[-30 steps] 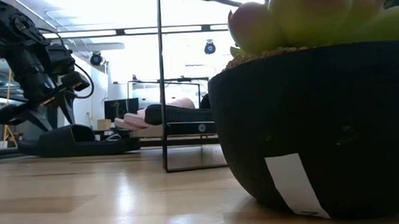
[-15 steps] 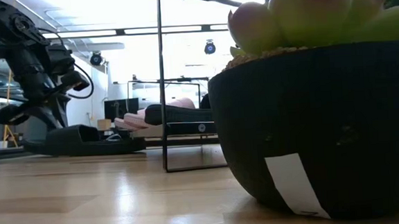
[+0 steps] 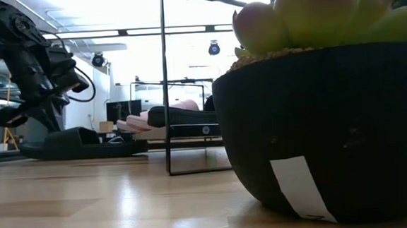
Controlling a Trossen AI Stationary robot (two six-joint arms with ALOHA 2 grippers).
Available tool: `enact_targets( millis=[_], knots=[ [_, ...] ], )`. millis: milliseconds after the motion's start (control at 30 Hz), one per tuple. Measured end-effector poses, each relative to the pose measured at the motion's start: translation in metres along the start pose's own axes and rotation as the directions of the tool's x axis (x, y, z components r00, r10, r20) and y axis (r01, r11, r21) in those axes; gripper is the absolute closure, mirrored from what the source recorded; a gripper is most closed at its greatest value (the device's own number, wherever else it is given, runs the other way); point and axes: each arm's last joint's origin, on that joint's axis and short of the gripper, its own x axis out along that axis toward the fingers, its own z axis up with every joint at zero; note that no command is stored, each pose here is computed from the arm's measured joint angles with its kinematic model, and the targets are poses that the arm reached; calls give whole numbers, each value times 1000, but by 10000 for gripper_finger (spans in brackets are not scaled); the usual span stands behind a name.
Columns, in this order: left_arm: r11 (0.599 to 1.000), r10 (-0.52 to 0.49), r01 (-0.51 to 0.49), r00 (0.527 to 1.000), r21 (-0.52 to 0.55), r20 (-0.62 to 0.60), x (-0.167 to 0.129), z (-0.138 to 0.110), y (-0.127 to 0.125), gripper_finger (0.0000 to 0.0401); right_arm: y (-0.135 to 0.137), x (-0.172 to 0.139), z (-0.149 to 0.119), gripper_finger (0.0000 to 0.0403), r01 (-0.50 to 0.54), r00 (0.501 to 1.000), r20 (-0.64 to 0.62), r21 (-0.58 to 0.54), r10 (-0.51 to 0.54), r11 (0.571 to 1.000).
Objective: Pick and place slides into the shelf
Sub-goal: Put the black slides on the shelf
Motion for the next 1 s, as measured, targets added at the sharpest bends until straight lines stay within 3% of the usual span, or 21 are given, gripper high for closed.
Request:
enact_targets(
  millis=[233, 1000],
  knots=[
    [999, 7, -3, 995, 40, -102, -1, -9, 4, 399, 0, 0, 0, 307, 2, 1000, 2, 0, -2, 1000],
    [970, -185, 217, 952, 108, -244, -14, -32, 3, 401, -1, 0, 1, 307, 15, 1000, 17, -1, -15, 1000]
  ],
)
